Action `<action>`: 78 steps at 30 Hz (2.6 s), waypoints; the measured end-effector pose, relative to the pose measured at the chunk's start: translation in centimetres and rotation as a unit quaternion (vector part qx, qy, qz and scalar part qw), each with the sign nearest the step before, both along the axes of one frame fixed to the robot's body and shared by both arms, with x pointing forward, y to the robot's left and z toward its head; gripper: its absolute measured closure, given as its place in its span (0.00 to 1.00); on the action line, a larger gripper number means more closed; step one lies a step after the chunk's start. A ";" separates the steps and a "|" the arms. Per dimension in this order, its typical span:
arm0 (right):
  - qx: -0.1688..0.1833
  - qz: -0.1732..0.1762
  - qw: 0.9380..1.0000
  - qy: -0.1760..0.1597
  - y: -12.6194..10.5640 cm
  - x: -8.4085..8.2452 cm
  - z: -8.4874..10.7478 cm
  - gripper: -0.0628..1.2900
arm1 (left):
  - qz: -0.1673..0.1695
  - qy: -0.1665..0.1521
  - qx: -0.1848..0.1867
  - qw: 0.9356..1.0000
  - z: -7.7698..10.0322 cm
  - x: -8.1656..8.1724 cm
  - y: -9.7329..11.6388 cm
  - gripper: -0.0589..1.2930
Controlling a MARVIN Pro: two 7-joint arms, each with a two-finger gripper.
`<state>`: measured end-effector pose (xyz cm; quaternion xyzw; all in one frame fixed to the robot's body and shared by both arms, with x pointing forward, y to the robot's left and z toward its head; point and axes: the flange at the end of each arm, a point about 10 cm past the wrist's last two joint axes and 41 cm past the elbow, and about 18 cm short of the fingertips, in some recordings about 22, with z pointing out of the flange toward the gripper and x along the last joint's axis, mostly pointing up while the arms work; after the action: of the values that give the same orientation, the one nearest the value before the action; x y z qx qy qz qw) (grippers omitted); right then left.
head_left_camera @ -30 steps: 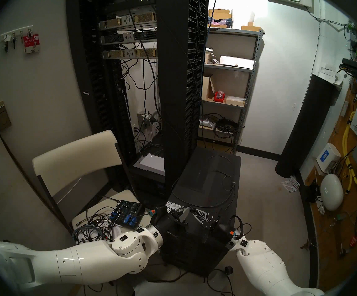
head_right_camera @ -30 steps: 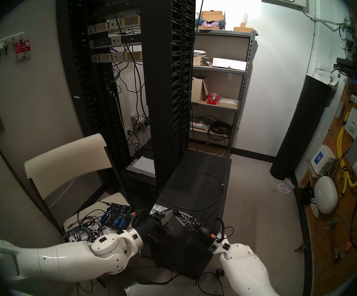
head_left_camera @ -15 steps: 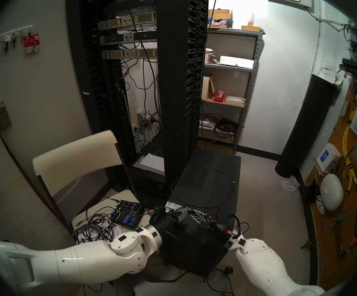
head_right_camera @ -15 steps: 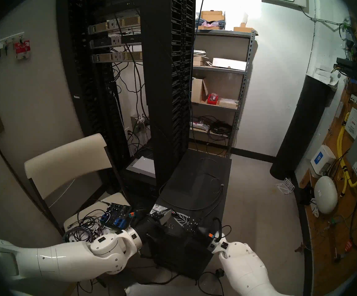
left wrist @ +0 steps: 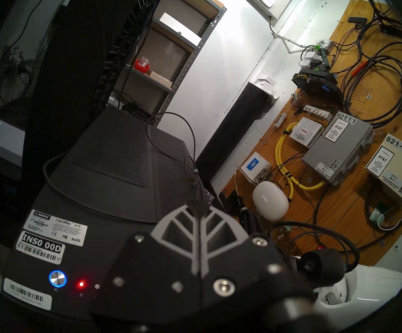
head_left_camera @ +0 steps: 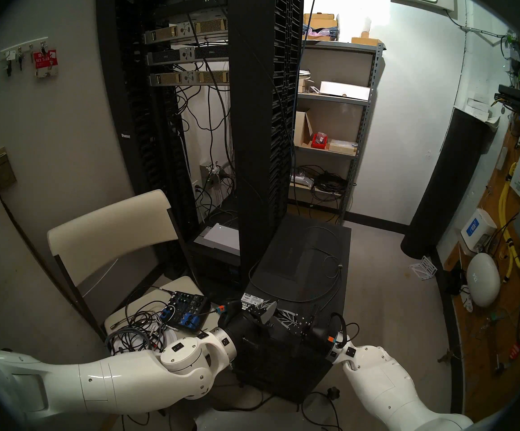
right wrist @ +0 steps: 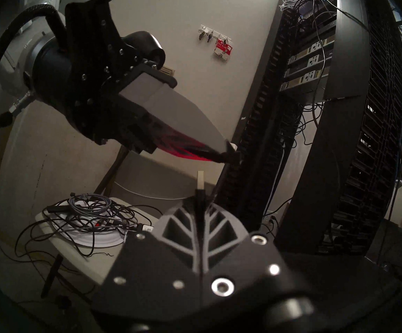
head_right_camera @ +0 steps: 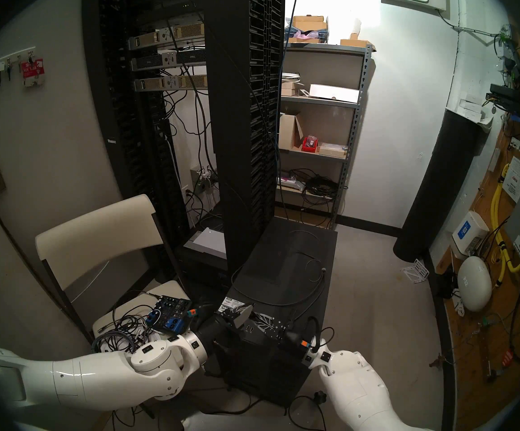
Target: Insert the cable into the workstation's USB slot
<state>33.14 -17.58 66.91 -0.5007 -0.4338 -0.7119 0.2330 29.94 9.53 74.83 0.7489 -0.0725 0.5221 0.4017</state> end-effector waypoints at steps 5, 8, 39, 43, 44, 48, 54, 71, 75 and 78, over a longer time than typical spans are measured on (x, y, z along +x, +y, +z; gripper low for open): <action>0.009 -0.013 1.000 -0.007 -0.8 -0.3 0.6 0.97 | 0.021 -0.010 0.002 1.000 0.4 1.0 0.5 0.97; 0.018 -0.021 1.000 -0.012 -1.3 -0.8 1.0 0.97 | 0.037 -0.019 0.007 0.999 0.7 2.0 1.3 0.97; 0.077 -0.042 0.996 -0.032 -1.8 -4.1 3.6 0.97 | 0.067 -0.024 0.055 0.996 -2.2 3.6 4.5 0.97; 0.056 -0.040 0.997 -0.024 -2.3 -3.6 2.6 0.97 | 0.059 -0.026 0.053 0.997 -2.0 3.4 4.2 0.97; 0.052 -0.039 0.998 -0.023 -2.3 -3.5 2.5 0.97 | 0.058 -0.026 0.053 0.997 -2.0 3.4 4.1 0.97; 0.028 -0.034 0.999 -0.026 -3.0 -2.6 2.3 0.97 | 0.054 -0.026 0.053 0.997 -1.9 3.4 4.0 0.97; -0.012 -0.025 1.000 -0.014 -4.1 -0.5 2.8 0.97 | 0.051 -0.027 0.053 0.997 -1.9 3.3 3.9 0.97; -0.183 0.010 0.982 0.047 -6.7 5.3 4.6 0.97 | 0.048 -0.027 0.054 0.997 -1.9 3.3 3.9 0.97; -0.219 0.016 0.974 0.051 -6.6 6.2 4.3 0.97 | 0.048 -0.027 0.054 0.997 -1.9 3.3 3.9 0.97; -0.240 0.011 0.969 0.053 -6.4 6.9 3.7 0.97 | 0.047 -0.027 0.054 0.997 -1.9 3.3 3.9 0.97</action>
<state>40.06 -23.96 70.58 -0.5742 -0.5846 -0.5567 0.1365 33.27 13.39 72.97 0.7574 -0.0759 0.5562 0.3335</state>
